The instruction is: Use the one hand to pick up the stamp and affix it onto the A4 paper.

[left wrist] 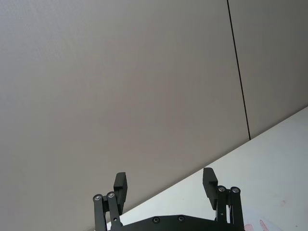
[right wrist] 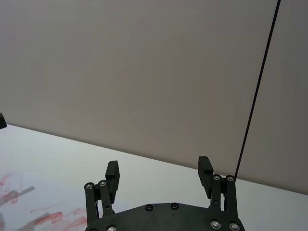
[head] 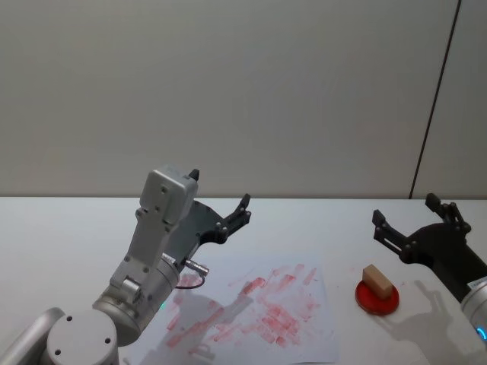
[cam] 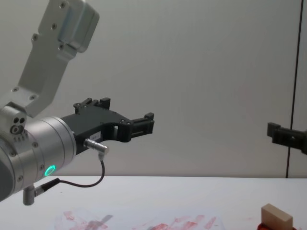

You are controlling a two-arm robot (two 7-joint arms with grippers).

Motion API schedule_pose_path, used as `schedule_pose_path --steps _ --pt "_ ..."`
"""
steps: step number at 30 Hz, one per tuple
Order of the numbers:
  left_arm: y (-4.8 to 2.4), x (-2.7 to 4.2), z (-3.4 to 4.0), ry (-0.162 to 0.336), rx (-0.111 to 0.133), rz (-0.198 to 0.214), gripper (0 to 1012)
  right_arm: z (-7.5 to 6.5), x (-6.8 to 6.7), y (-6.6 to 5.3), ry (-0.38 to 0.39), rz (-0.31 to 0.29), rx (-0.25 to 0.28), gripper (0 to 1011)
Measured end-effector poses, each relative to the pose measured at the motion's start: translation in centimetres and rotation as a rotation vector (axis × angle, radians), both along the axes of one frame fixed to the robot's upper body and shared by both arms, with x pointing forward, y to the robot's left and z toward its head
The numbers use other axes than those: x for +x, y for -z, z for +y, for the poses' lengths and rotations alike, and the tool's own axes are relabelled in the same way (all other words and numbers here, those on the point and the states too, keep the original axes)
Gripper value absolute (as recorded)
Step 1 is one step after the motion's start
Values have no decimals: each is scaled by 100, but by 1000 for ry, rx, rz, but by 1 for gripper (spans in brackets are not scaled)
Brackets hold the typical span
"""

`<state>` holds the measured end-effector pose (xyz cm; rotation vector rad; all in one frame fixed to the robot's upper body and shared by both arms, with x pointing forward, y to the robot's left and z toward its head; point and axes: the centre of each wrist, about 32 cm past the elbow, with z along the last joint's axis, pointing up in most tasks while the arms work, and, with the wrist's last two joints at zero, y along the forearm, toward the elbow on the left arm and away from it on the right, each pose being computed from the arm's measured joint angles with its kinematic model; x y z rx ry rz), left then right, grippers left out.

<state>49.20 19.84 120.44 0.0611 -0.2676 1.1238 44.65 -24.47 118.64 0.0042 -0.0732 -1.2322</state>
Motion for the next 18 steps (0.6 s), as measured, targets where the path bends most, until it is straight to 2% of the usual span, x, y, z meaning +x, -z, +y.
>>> schedule_pose_path --steps 8,18 --pt "0 0 0 0 0 0 1003 -127 17 45 4 27 -30 1001" --pt "0 0 0 0 0 0 1002 -287 -27 144 -1 78 -71 1001"
